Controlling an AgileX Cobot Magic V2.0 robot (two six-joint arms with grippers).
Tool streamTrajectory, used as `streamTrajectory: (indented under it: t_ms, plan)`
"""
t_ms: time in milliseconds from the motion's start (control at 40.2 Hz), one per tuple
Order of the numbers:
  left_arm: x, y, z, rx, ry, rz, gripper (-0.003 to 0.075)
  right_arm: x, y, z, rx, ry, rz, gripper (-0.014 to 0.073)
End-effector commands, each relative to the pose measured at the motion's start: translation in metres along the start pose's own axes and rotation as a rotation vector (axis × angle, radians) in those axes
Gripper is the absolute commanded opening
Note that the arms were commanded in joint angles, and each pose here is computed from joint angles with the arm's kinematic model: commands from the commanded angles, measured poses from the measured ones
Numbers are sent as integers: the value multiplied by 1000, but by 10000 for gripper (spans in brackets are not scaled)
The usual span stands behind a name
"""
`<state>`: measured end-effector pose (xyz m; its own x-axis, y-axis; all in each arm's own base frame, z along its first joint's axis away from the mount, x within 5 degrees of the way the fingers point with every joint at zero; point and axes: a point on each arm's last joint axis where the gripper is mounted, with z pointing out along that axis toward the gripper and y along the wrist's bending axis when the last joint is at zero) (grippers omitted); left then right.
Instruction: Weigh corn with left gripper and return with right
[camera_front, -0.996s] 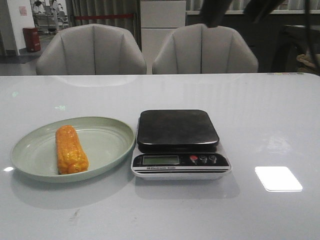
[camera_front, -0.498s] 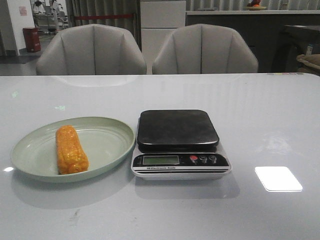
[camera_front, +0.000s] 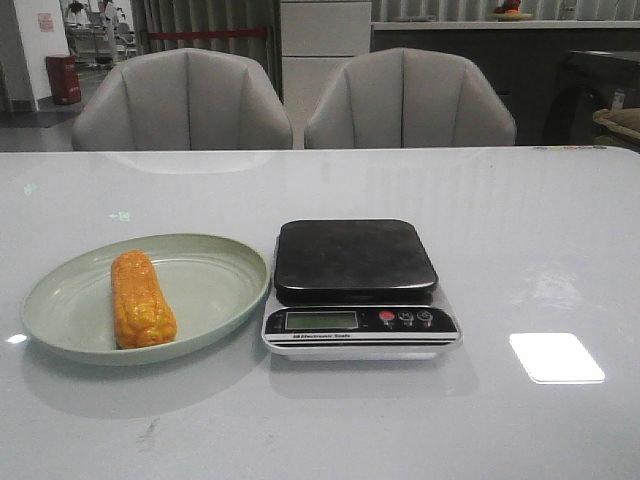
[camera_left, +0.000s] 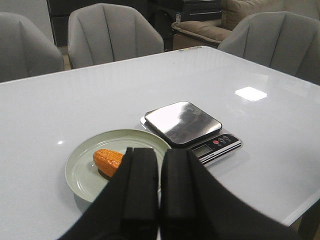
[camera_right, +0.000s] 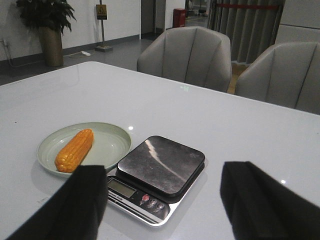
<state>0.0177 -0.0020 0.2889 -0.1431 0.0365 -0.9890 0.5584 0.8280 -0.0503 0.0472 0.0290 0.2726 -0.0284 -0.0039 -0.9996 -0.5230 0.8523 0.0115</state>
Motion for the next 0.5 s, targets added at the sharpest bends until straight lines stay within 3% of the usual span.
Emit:
streamTrajectory:
  t_ms: [0, 100, 199, 299, 473]
  plan:
    - [-13, -1, -5, 13, -106, 1, 121, -6, 0, 0, 7, -121, -17, 572]
    - [-13, -1, -5, 13, -106, 1, 121, -3, 0, 1, 7, -109, -17, 451]
    - [-13, -1, -5, 13, -106, 1, 121, -3, 0, 1, 7, -108, -17, 111]
    - [-13, -1, -5, 13, -106, 1, 121, -3, 0, 1, 6, -107, -11, 203]
    - [-13, -1, -5, 13, -106, 1, 121, -3, 0, 1, 6, -107, -11, 209]
